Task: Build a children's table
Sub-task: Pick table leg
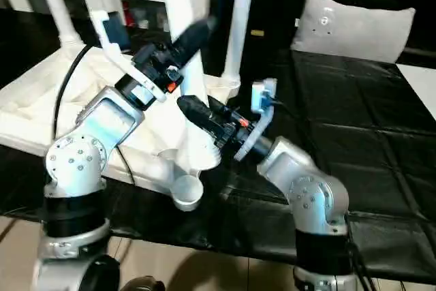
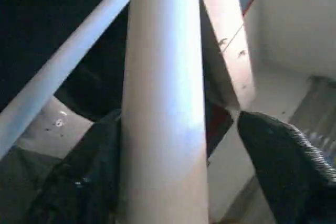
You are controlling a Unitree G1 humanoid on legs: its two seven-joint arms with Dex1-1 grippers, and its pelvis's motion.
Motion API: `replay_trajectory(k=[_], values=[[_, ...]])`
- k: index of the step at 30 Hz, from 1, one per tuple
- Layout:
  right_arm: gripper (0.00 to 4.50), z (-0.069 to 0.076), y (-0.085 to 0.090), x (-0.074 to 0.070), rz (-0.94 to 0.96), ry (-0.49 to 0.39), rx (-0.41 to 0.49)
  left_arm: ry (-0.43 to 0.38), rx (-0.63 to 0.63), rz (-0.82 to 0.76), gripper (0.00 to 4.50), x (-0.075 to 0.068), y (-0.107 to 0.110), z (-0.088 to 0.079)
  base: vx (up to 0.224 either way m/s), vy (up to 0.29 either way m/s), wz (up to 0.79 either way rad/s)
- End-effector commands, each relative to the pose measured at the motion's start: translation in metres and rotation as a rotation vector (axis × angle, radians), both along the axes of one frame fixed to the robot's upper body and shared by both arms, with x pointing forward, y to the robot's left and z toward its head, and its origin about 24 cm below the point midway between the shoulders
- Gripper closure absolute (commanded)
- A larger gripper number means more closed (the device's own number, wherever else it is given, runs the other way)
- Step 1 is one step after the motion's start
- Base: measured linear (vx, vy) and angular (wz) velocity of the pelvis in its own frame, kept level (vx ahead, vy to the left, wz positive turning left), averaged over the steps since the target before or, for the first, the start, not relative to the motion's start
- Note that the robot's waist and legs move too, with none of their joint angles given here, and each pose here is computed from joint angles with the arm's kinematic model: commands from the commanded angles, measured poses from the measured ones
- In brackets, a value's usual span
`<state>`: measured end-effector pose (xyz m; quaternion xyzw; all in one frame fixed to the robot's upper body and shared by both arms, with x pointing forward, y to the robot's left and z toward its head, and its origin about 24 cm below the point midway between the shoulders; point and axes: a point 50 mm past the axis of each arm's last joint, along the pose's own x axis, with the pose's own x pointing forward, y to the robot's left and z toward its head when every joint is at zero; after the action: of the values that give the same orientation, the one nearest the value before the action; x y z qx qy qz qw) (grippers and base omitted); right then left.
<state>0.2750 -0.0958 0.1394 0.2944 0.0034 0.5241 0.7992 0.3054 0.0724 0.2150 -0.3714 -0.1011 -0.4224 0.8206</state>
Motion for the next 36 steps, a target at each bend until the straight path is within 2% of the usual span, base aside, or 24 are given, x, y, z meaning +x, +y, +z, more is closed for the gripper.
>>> replay_trajectory(k=[1,3,4,5,6,9,10,11,13,16,19,26,30,31,33,34,35,36], values=[[2.64,0.003,0.008,0.002,-0.035,-0.053,-0.094,0.000,0.108,0.023,1.10,-0.001,-0.009,-0.005,0.000,0.000,0.00],[2.64,-0.002,0.011,0.008,-0.103,-0.088,-0.190,-0.014,0.201,0.094,1.26,0.000,-0.009,-0.008,0.000,0.000,0.00],[2.64,-0.002,0.011,0.008,-0.103,-0.088,-0.190,-0.014,0.201,0.094,1.32,0.000,-0.009,-0.008,0.000,0.000,0.00],[2.64,-0.004,0.013,0.012,-0.153,-0.104,-0.233,-0.015,0.277,0.176,1.32,0.004,-0.007,-0.011,0.000,0.000,0.00],[2.64,-0.008,0.015,0.019,-0.239,-0.141,-0.296,0.007,0.373,0.332,1.54,0.010,-0.003,-0.017,0.000,0.000,0.00],[2.65,-0.012,0.019,0.023,-0.323,-0.190,-0.361,0.045,0.453,0.511,1.63,0.015,0.003,-0.025,0.000,0.000,0.00],[2.65,-0.014,0.022,0.023,-0.358,-0.231,-0.397,0.069,0.476,0.596,1.66,0.015,0.004,-0.028,0.000,0.000,0.00],[2.65,-0.014,0.022,0.023,-0.358,-0.231,-0.397,0.069,0.476,0.596,1.66,0.015,0.004,-0.028,0.000,0.000,0.00],[2.65,-0.016,0.027,0.023,-0.388,-0.256,-0.407,0.078,0.437,0.607,2.02,0.013,0.000,-0.027,0.000,0.000,0.00],[2.65,-0.019,0.031,0.024,-0.409,-0.270,-0.408,0.075,0.436,0.580,2.13,0.011,-0.008,-0.029,0.000,0.000,0.00],[2.65,-0.022,0.033,0.028,-0.442,-0.293,-0.423,0.084,0.434,0.577,2.44,0.010,-0.014,-0.032,0.000,0.000,0.00],[2.65,-0.025,0.030,0.032,-0.468,-0.307,-0.457,0.126,0.388,0.582,2.64,0.011,-0.013,-0.034,0.000,0.000,0.00],[2.65,-0.022,0.024,0.036,-0.437,-0.282,-0.418,0.075,0.391,0.541,2.67,0.015,-0.009,-0.028,0.000,0.000,0.00],[2.30,-0.021,0.023,0.037,-0.427,-0.275,-0.405,0.066,0.390,0.529,2.67,0.016,-0.009,-0.026,0.000,0.000,0.00],[1.93,-0.019,0.020,0.038,-0.411,-0.251,-0.374,0.068,0.377,0.505,2.68,0.018,-0.007,-0.026,0.000,0.000,0.00],[1.93,-0.014,0.013,0.040,-0.365,-0.220,-0.335,0.057,0.388,0.435,2.68,0.019,-0.004,-0.027,0.000,0.000,0.00],[1.86,-0.014,0.012,0.040,-0.361,-0.218,-0.333,0.055,0.391,0.428,2.68,0.019,-0.003,-0.027,0.000,0.000,0.00],[1.74,-0.010,0.005,0.039,-0.291,-0.214,-0.327,0.033,0.410,0.349,2.68,0.019,0.000,-0.028,0.000,0.000,0.00]])
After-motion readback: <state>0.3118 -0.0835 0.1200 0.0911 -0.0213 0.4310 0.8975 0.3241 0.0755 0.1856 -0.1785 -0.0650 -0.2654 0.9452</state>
